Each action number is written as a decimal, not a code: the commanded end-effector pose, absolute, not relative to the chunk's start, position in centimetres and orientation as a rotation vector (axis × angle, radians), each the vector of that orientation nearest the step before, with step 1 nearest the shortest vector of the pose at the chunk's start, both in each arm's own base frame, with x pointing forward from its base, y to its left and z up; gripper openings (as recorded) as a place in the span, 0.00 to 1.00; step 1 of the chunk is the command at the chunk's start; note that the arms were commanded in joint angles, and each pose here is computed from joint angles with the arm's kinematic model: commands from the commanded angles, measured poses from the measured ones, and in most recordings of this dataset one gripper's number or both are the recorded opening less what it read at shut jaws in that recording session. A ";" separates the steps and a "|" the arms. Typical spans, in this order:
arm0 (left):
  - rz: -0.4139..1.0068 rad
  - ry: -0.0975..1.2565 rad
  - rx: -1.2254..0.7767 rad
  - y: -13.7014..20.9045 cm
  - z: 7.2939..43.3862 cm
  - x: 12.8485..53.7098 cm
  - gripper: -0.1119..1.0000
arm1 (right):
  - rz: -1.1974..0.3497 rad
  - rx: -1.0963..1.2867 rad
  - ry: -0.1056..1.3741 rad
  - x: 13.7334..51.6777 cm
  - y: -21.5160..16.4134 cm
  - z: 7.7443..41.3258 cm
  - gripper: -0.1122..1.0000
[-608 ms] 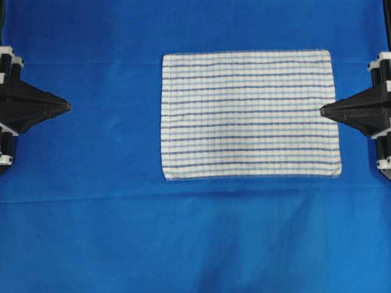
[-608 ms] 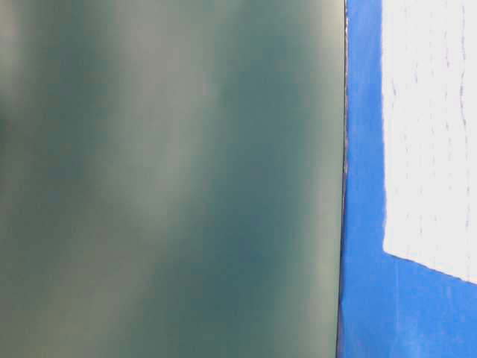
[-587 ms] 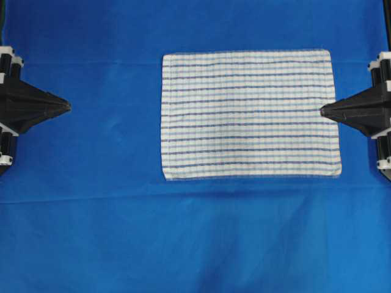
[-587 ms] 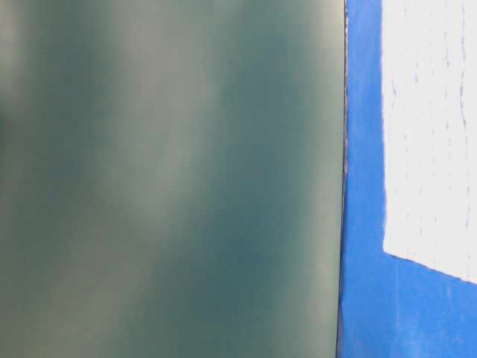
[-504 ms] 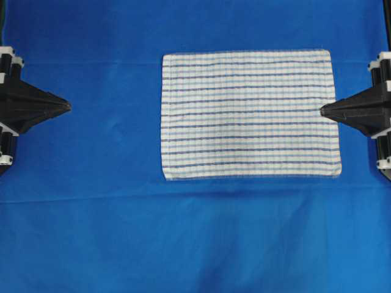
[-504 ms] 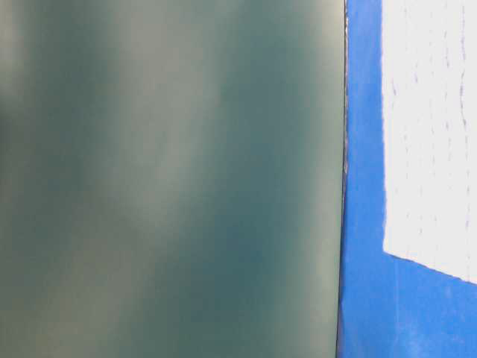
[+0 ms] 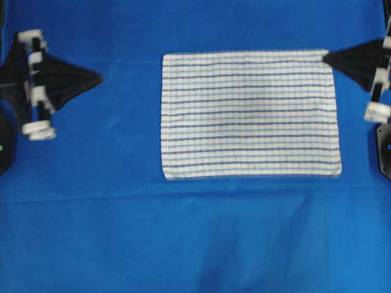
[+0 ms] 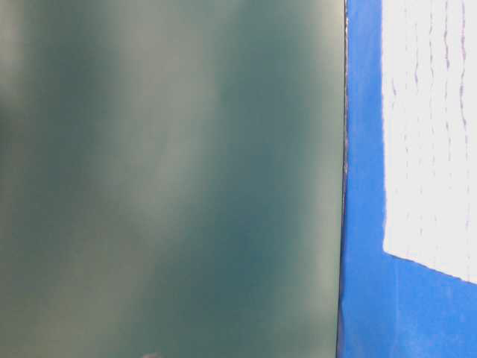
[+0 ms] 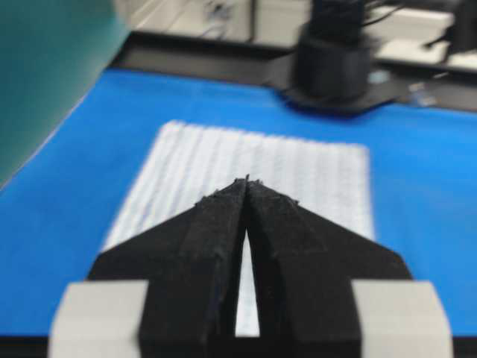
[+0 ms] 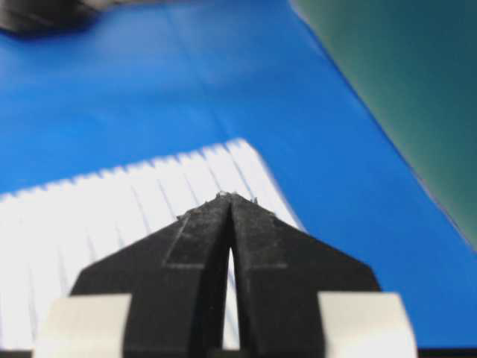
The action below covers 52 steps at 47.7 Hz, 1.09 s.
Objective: Fold the blue towel.
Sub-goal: 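Move both grippers toward the towel's top corners, then grasp the top-left and top-right corners of the striped towel with both grippers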
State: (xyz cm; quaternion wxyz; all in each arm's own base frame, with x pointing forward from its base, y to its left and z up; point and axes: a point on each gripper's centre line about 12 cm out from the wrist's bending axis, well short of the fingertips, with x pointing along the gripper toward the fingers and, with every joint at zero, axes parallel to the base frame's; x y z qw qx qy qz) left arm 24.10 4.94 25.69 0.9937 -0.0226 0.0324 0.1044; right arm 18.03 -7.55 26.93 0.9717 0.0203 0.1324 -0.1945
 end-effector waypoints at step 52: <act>0.478 0.665 -0.185 19.4 10.4 36.6 0.90 | -0.774 0.364 0.944 16.7 -20.0 11.0 0.62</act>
